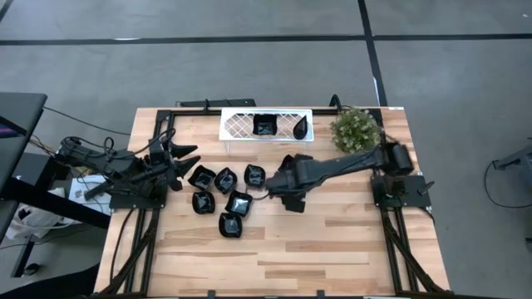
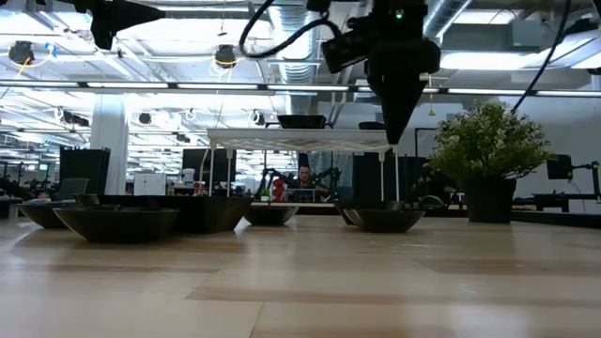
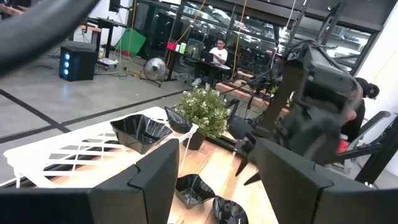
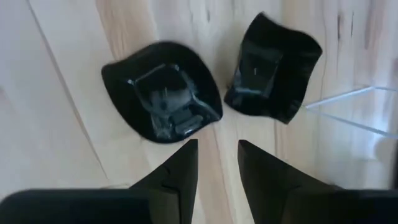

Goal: Pick & Place Mini shaped plates
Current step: Stack the distorted square plate on top of the distorted square plate on the shelf

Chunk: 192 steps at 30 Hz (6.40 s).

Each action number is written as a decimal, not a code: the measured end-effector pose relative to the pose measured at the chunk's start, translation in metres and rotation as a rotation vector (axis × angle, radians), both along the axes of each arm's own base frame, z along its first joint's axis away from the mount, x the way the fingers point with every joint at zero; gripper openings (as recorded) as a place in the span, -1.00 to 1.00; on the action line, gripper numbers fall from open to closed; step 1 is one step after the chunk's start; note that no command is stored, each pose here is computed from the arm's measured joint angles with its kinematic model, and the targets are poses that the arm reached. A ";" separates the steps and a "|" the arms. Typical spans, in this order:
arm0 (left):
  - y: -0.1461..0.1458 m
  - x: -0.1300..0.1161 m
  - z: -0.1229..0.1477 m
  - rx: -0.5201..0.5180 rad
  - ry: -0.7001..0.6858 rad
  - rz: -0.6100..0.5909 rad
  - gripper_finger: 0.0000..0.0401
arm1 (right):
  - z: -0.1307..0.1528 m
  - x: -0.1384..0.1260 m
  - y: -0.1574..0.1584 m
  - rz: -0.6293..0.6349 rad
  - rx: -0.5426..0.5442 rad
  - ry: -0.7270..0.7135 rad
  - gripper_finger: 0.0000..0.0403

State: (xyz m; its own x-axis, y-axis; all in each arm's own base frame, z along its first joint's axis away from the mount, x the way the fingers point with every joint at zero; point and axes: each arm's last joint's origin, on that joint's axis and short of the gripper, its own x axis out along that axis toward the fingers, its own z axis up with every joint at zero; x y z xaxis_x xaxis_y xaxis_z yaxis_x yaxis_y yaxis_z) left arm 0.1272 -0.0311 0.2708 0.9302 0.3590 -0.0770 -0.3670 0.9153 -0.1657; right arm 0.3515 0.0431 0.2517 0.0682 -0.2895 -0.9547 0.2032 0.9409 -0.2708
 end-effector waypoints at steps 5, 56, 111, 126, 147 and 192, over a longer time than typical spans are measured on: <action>0.000 0.000 0.000 0.000 0.000 0.000 0.07 | 0.009 -0.027 -0.019 -0.013 0.091 -0.173 -0.46; 0.000 0.000 0.002 -0.007 -0.016 -0.004 0.07 | -0.033 -0.023 -0.042 0.090 0.207 -0.418 -0.46; 0.000 0.000 0.003 -0.015 -0.035 -0.004 0.07 | -0.065 -0.013 -0.065 0.098 0.152 -0.321 -0.46; 0.000 0.000 0.003 -0.015 -0.035 -0.004 0.07 | -0.076 -0.011 -0.068 0.074 0.126 -0.279 -0.46; 0.000 0.000 0.004 -0.018 -0.042 -0.004 0.07 | -0.080 -0.010 -0.061 0.090 0.106 -0.264 -0.75; 0.000 0.000 0.004 -0.017 -0.042 -0.004 0.07 | 0.021 0.013 -0.038 0.378 0.166 -0.264 -1.00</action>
State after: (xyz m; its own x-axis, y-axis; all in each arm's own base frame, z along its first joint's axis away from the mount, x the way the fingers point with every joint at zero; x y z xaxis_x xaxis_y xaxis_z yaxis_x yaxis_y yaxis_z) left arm 0.1275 -0.0314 0.2748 0.9341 0.3543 -0.0443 -0.3559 0.9136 -0.1966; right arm 0.3642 0.0049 0.2731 0.3850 -0.0434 -0.9219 -0.1194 0.9882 -0.0964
